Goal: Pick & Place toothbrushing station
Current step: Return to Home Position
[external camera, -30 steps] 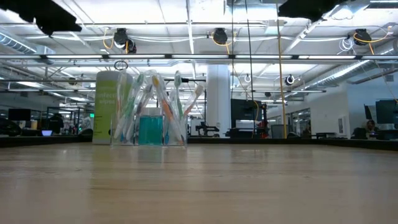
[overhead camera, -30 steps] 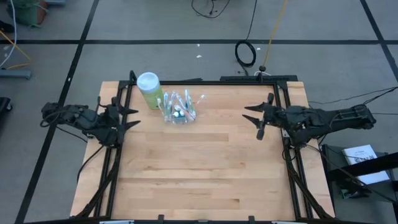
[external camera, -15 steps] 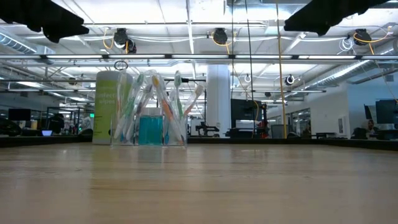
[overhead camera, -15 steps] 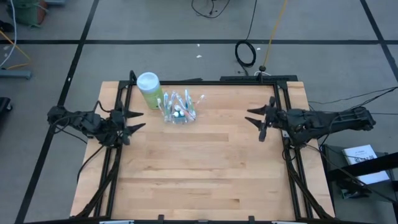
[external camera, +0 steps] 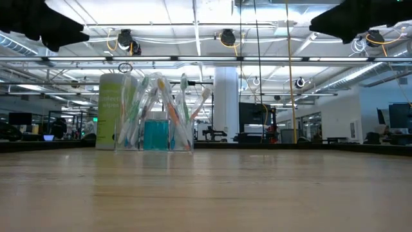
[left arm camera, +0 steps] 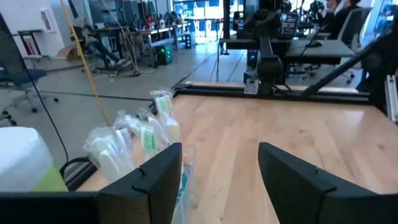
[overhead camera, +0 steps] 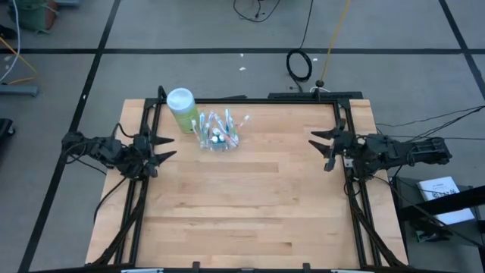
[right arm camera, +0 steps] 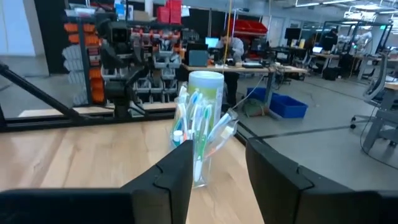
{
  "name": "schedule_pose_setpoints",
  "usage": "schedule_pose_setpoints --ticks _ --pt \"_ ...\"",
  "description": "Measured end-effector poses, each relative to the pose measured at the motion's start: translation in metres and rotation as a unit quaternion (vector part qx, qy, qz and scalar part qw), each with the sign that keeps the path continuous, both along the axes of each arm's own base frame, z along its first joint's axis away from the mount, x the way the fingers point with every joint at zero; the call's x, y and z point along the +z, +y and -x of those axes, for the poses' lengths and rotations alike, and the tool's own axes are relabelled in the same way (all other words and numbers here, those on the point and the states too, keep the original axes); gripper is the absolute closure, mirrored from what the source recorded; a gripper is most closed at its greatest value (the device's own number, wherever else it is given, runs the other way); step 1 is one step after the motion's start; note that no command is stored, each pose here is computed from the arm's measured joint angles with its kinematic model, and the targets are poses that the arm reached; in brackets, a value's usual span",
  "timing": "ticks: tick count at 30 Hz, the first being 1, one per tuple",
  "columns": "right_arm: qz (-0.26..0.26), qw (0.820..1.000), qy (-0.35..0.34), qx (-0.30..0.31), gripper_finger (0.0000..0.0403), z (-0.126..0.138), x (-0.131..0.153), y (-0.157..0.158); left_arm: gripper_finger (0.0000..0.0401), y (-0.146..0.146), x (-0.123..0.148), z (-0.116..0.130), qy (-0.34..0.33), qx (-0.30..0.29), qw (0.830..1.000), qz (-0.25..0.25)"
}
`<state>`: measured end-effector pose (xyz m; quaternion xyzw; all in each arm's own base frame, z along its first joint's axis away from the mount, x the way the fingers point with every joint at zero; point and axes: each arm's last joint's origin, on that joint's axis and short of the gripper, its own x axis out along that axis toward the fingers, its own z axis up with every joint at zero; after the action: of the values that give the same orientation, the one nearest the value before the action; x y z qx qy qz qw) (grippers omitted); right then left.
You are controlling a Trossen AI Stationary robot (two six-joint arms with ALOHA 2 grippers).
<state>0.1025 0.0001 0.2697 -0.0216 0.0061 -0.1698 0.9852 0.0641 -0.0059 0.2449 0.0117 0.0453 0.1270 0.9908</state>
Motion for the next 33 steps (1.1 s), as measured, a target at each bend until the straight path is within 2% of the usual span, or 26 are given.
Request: schedule_pose_setpoints --ticks 5,13,24,33 --pt "0.000 1.000 -0.030 0.000 0.0261 0.015 -0.009 -0.002 0.0183 0.003 -0.002 0.007 -0.018 -0.002 1.000 -0.003" --pt "0.006 0.998 -0.066 -0.001 0.0261 0.035 -0.025 -0.005 0.0183 0.002 -0.005 0.006 -0.008 -0.002 1.000 -0.009" --pt "-0.018 0.998 -0.050 0.015 0.0261 0.027 -0.044 -0.003 0.0183 -0.002 -0.014 -0.002 -0.030 -0.027 0.999 -0.011" --pt "-0.010 0.998 -0.060 0.016 0.0261 0.011 -0.082 -0.001 0.0183 -0.010 -0.054 -0.022 -0.047 -0.033 0.998 -0.026"
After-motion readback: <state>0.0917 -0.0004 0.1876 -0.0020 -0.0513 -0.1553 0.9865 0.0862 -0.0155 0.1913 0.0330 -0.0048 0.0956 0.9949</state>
